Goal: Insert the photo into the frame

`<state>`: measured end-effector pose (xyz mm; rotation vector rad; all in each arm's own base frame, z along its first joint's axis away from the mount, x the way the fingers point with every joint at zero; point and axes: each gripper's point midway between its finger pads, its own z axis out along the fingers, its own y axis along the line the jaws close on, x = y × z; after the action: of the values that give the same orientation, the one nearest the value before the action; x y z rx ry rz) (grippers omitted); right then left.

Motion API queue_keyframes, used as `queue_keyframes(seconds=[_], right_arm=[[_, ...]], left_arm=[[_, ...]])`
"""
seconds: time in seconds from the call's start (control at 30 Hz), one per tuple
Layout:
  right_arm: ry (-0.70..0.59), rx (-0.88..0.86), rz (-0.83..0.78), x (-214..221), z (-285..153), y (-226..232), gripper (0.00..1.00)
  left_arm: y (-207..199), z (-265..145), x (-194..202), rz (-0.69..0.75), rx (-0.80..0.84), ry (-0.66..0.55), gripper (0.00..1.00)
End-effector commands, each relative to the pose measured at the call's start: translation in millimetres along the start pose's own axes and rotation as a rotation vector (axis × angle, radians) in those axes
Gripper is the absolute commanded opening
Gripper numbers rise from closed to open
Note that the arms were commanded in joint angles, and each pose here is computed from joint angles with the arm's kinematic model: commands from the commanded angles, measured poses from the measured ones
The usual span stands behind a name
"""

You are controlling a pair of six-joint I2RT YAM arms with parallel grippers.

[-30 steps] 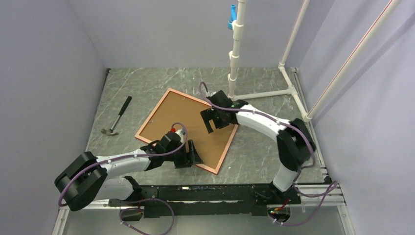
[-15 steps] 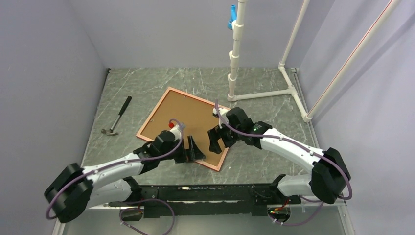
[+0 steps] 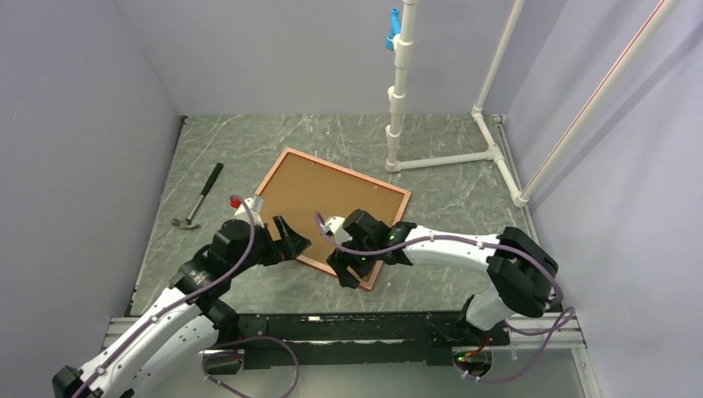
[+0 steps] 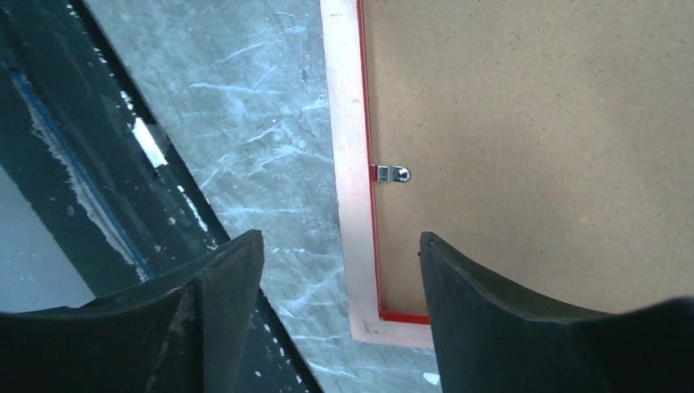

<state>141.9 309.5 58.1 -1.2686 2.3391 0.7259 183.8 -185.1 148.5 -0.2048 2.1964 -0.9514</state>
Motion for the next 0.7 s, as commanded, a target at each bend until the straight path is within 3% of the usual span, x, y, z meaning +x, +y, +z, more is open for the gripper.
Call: queue_keyframes(seconds=[0.0,0.3,0.67], right_arm=[[-0.04,0.058,-0.076,-23,9,0,0.67],[0.069,0.233,-0.115,2,14,-5,0.5],[0.17,0.277,-0.076,40,22,-6,0.46]], left_arm=[[15,-37,-35,0.147,-0.168,-0.104,0.99],[11,-68,-66,0.278,-0.262,-0.155,0.99],[-8,-69,-75,0.358,-0.19,-0.166,0.99]])
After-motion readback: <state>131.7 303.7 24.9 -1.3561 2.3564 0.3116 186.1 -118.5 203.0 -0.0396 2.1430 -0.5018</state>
